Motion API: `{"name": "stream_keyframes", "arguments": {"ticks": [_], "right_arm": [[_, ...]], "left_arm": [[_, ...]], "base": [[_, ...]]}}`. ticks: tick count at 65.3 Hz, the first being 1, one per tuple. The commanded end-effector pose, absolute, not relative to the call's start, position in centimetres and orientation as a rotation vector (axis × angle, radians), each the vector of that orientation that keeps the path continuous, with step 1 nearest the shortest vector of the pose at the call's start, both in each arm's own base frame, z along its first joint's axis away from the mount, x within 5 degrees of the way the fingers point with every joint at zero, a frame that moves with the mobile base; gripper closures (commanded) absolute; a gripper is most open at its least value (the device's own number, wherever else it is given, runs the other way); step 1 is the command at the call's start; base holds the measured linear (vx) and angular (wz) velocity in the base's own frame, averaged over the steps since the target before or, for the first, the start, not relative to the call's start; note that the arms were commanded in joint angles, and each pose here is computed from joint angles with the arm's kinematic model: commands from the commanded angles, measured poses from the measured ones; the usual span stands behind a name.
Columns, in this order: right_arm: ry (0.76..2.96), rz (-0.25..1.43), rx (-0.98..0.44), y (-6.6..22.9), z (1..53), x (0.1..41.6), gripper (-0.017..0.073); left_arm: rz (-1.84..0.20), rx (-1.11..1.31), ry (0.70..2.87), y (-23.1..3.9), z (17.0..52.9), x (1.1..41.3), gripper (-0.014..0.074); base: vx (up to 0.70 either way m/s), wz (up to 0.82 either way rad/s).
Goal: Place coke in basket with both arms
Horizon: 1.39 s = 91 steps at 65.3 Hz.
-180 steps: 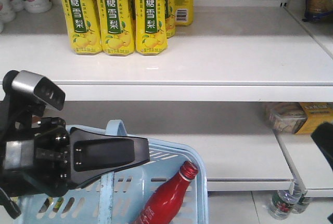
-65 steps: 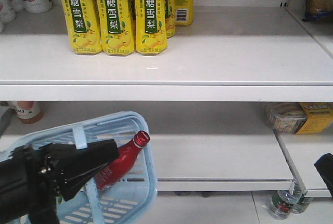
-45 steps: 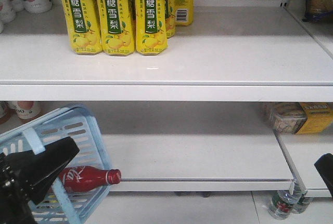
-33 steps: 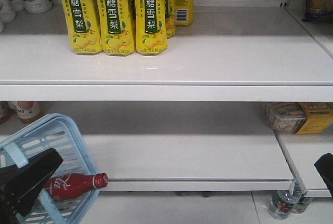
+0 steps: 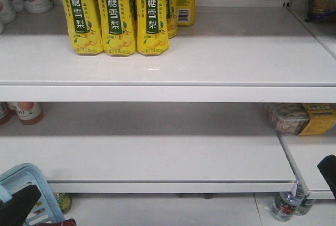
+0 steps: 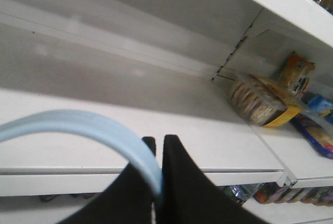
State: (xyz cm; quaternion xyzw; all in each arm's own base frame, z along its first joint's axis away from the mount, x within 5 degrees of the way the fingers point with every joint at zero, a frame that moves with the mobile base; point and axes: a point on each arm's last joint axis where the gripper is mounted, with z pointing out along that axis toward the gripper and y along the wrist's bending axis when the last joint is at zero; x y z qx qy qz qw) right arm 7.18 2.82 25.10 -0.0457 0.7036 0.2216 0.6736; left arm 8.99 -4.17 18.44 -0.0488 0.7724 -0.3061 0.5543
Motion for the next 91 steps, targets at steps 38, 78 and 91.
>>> {"name": "stream_keyframes", "arguments": {"ticks": [38, 78, 91], "right_arm": [[1.55, 0.444, -0.117, 2.6, 26.1, 7.3, 0.0564], [1.55, 0.444, -0.117, 2.6, 26.1, 7.3, 0.0564], [1.55, 0.444, -0.117, 2.6, 26.1, 7.3, 0.0564]], "left_arm": [[-0.343, -0.065, 1.621, -1.2, 20.3, 6.6, 0.0599], [-0.085, -0.052, 1.459, -0.1, 21.4, 5.8, 0.0599], [-0.083, -0.05, 1.445, -0.1, 21.5, 5.8, 0.0599]], "base": [[0.0, 0.0], [0.0, 0.0], [0.0, 0.0]]}}
